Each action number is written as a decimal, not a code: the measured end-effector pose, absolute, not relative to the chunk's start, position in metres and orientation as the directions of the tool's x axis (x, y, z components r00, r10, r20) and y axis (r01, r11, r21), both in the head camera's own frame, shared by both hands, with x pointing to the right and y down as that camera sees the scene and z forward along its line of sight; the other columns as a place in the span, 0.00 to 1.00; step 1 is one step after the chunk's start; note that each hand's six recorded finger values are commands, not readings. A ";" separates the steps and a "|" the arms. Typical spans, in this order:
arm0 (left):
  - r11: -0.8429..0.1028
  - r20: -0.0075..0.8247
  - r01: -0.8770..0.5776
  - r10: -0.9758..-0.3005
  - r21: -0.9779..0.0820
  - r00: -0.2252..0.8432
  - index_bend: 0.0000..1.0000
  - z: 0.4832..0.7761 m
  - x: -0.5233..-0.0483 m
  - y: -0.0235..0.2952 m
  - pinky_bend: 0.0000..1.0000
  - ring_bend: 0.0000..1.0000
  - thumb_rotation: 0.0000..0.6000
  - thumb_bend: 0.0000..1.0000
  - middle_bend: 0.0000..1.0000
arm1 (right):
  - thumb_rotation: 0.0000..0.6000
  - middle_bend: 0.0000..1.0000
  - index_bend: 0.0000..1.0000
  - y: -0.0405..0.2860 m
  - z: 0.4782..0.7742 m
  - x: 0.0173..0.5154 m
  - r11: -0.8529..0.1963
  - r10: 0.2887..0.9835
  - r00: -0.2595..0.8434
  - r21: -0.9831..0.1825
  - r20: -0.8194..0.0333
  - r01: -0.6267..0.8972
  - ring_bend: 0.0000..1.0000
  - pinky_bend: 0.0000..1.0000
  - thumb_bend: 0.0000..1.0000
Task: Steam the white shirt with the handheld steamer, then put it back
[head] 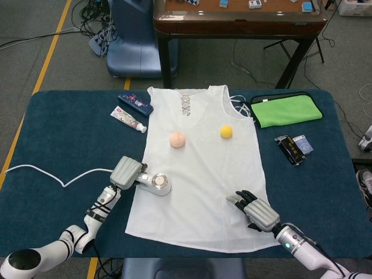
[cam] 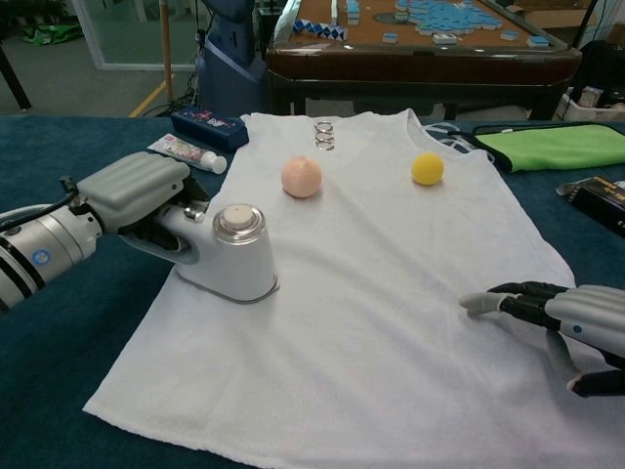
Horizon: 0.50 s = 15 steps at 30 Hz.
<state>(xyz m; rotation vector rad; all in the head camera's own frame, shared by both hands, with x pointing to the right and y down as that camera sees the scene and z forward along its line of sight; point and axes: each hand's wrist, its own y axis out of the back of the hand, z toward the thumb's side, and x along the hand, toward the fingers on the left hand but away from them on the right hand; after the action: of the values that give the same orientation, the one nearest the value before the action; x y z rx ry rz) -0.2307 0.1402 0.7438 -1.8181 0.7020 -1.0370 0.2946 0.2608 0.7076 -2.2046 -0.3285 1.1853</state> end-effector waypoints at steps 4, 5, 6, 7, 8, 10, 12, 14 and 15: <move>-0.439 0.373 -0.034 -0.799 -0.898 0.472 0.83 0.745 -0.242 0.139 0.64 0.68 1.00 0.21 0.79 | 1.00 0.12 0.00 0.260 0.707 0.295 -0.784 0.480 0.568 -0.618 -0.668 -0.064 0.01 0.00 1.00; -0.440 0.377 -0.031 -0.800 -0.897 0.467 0.83 0.745 -0.246 0.139 0.64 0.68 1.00 0.21 0.79 | 1.00 0.12 0.00 0.260 0.706 0.295 -0.783 0.481 0.568 -0.619 -0.668 -0.064 0.01 0.00 1.00; -0.442 0.379 -0.031 -0.801 -0.897 0.463 0.83 0.745 -0.248 0.139 0.64 0.68 1.00 0.21 0.79 | 1.00 0.12 0.00 0.260 0.706 0.295 -0.783 0.482 0.568 -0.619 -0.667 -0.064 0.01 0.00 1.00; -0.442 0.380 -0.030 -0.802 -0.897 0.461 0.83 0.744 -0.250 0.138 0.64 0.68 1.00 0.20 0.79 | 1.00 0.12 0.00 0.260 0.706 0.295 -0.782 0.482 0.568 -0.620 -0.667 -0.064 0.01 0.00 1.00; -0.441 0.381 -0.028 -0.804 -0.897 0.457 0.83 0.744 -0.253 0.138 0.64 0.68 1.00 0.20 0.79 | 1.00 0.12 0.00 0.260 0.706 0.295 -0.782 0.483 0.568 -0.621 -0.666 -0.063 0.01 0.00 1.00; -0.438 0.381 -0.023 -0.806 -0.899 0.452 0.83 0.743 -0.258 0.137 0.64 0.68 1.00 0.20 0.79 | 1.00 0.12 0.00 0.260 0.706 0.295 -0.781 0.484 0.568 -0.621 -0.665 -0.062 0.01 0.00 1.00; -0.434 0.382 -0.016 -0.809 -0.901 0.446 0.83 0.742 -0.264 0.136 0.64 0.68 1.00 0.21 0.79 | 1.00 0.12 0.00 0.260 0.705 0.295 -0.780 0.485 0.569 -0.623 -0.664 -0.062 0.01 0.00 1.00; -0.431 0.382 -0.013 -0.813 -0.902 0.440 0.83 0.740 -0.269 0.135 0.64 0.68 1.00 0.20 0.79 | 1.00 0.12 0.00 0.260 0.705 0.295 -0.779 0.486 0.568 -0.624 -0.663 -0.061 0.01 0.00 1.00; -0.430 0.380 -0.016 -0.815 -0.903 0.437 0.83 0.739 -0.271 0.134 0.64 0.68 1.00 0.20 0.79 | 1.00 0.12 0.00 0.260 0.705 0.295 -0.778 0.487 0.569 -0.625 -0.663 -0.061 0.01 0.00 1.00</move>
<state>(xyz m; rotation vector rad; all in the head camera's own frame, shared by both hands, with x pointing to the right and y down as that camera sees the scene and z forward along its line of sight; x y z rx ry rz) -0.2710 0.1341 0.7388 -1.7786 0.7149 -1.1008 0.2952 0.2595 0.7047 -2.1973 -0.3394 1.1805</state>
